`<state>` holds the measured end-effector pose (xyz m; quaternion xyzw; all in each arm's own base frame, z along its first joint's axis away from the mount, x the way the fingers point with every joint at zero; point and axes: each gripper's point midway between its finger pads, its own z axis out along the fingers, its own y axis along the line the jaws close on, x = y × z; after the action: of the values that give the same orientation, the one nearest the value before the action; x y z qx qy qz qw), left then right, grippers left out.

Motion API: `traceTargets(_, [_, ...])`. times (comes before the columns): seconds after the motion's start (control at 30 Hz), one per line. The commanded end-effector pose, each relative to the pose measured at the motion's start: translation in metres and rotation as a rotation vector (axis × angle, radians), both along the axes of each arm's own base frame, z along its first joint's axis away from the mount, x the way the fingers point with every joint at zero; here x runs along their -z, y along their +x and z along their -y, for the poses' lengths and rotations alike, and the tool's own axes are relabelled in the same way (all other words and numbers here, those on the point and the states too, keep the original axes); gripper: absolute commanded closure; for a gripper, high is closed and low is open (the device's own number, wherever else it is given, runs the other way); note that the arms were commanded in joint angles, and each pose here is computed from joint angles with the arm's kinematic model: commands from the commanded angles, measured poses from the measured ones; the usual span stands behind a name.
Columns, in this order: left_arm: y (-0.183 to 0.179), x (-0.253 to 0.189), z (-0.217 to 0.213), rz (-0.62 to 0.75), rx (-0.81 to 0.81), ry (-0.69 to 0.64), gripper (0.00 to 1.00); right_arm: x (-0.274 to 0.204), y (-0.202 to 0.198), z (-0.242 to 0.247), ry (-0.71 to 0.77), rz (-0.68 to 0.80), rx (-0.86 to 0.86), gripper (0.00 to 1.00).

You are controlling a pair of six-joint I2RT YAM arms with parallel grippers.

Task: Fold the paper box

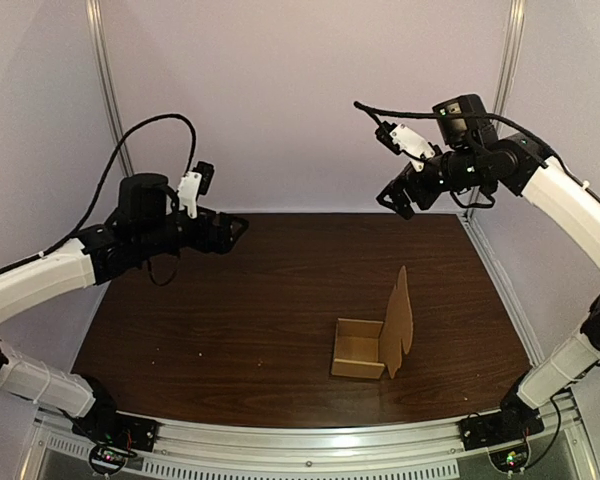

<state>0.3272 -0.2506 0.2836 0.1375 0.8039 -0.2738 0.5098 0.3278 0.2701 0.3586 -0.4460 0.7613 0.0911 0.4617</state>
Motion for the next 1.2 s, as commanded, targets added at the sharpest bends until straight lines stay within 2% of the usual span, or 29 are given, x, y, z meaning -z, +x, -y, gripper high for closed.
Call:
traceTargets(0.0, [0.01,0.041,0.032,-0.088,0.12,0.033,0.02,0.043,-0.03,0.018,0.008,-0.321,0.035,0.02])
traceTargets(0.07, [0.015,0.056,0.046,-0.177,0.14,0.019,0.03,0.054,-0.045,0.029,-0.03,-0.403,0.057,0.08])
traceTargets(0.13, [0.021,0.064,0.049,-0.193,0.096,0.001,0.03,0.066,-0.06,0.036,-0.05,-0.481,0.074,0.11])
traceTargets(0.3, [0.032,0.074,0.041,-0.195,-0.034,-0.052,0.09,0.08,-0.095,0.036,-0.018,-0.65,0.043,0.1])
traceTargets(0.47, [0.032,0.085,0.044,-0.245,-0.033,-0.041,0.09,0.1,-0.109,0.049,-0.074,-0.723,0.074,0.09])
traceTargets(0.6, [0.03,0.093,0.044,-0.28,-0.032,-0.016,0.1,0.115,-0.134,0.042,-0.059,-0.868,0.018,0.1])
traceTargets(0.77, [0.024,0.099,0.046,-0.303,-0.007,-0.007,0.13,0.11,-0.134,0.022,-0.012,-0.942,-0.054,0.23])
traceTargets(0.87, [0.019,0.1,0.046,-0.312,0.017,0.006,0.16,0.107,-0.128,0.007,-0.005,-0.961,-0.093,0.38])
traceTargets(0.97, [0.012,0.095,0.042,-0.282,0.026,0.02,0.17,0.117,-0.119,-0.004,-0.067,-0.959,-0.096,0.48])
traceTargets(1.17, [-0.002,0.083,0.019,-0.223,0.0,0.068,0.15,0.141,-0.11,-0.02,-0.249,-0.869,-0.119,0.61])
